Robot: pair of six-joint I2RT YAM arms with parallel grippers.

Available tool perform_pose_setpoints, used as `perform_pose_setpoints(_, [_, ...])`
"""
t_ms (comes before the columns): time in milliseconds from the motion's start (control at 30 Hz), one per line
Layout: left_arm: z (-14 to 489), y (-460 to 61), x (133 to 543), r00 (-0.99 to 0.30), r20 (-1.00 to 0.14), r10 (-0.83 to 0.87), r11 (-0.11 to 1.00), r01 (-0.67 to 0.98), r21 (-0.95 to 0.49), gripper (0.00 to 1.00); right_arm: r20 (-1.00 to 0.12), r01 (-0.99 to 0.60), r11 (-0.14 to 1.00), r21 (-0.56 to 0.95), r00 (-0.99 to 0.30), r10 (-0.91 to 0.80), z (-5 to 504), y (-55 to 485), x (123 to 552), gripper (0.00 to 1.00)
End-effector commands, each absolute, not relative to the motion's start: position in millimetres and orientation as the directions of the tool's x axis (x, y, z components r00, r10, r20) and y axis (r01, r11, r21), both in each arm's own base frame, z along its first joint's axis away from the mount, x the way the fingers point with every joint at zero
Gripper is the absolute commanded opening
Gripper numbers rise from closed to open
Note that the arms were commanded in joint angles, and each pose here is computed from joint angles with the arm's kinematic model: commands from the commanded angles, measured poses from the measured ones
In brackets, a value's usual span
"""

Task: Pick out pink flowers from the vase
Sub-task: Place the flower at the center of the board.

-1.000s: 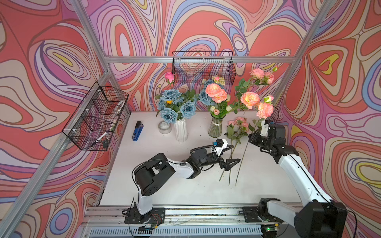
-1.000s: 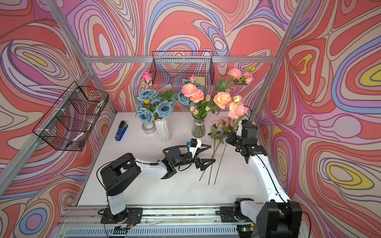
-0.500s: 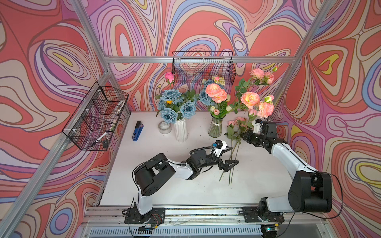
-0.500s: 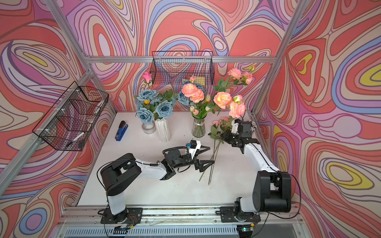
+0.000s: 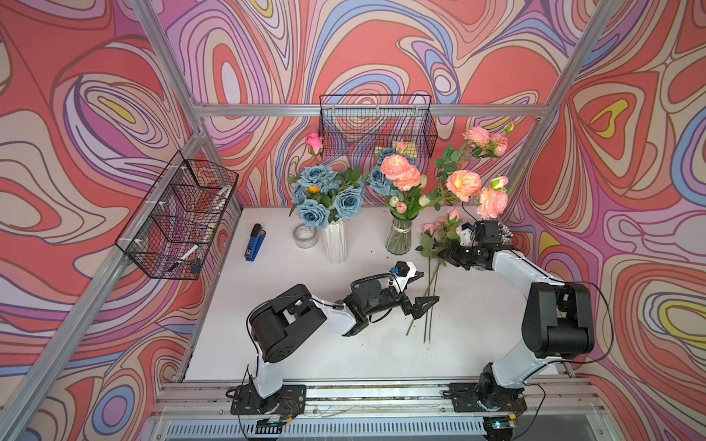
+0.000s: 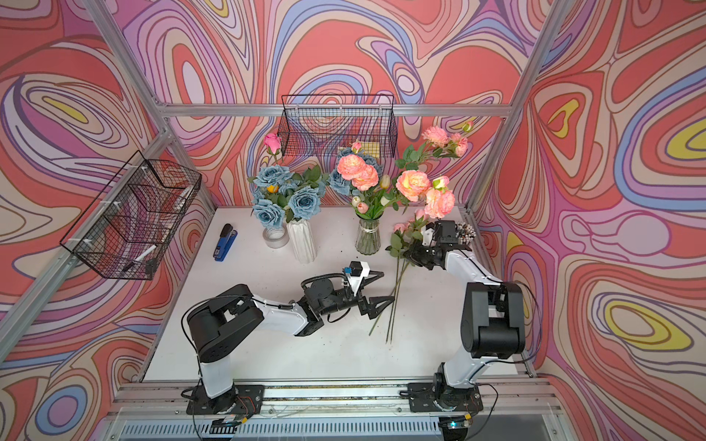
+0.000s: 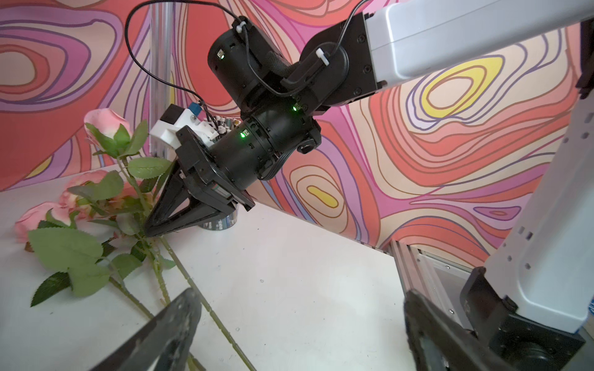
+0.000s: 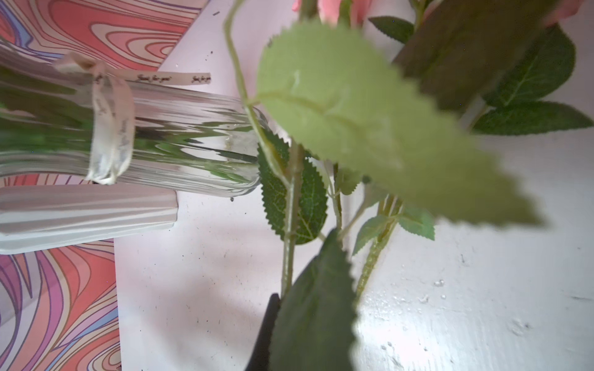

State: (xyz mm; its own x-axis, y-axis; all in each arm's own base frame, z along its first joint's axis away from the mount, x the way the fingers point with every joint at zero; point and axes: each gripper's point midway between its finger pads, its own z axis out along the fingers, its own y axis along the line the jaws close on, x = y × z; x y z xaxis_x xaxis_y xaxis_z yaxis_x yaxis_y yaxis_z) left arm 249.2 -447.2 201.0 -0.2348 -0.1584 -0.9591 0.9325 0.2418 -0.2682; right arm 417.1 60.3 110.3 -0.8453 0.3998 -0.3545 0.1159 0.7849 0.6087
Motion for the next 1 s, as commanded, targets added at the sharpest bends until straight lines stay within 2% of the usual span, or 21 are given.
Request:
perform_pose_setpoints(0, [205, -443, 254, -0.183, -0.964, -0.194, 0.28, 0.931, -0.233, 1.0, -0.354, 0.135, 0.806, 0.577, -0.848, 0.395, 102, 53, 422, 0.0])
perform_pose_setpoints(467, [200, -436, 261, -0.197, -0.96, -0.199, 0.325, 0.911, -0.254, 1.0, -0.303, 0.178, 0.81, 0.559, -0.865, 0.399, 66, 51, 429, 0.0])
perform_pose_setpoints(667, [200, -434, 263, -0.199, -0.959, -0.202, 0.338, 0.905, -0.259, 1.0, -0.346, 0.182, 0.843, 0.506, -0.853, 0.391, 75, 45, 428, 0.12])
perform_pose_setpoints(967, [201, -430, 267, -0.21, -0.954, -0.213, 0.352, 0.894, -0.275, 1.0, -0.467, 0.16, 0.876, 0.455, -0.795, 0.387, 126, 35, 421, 0.38])
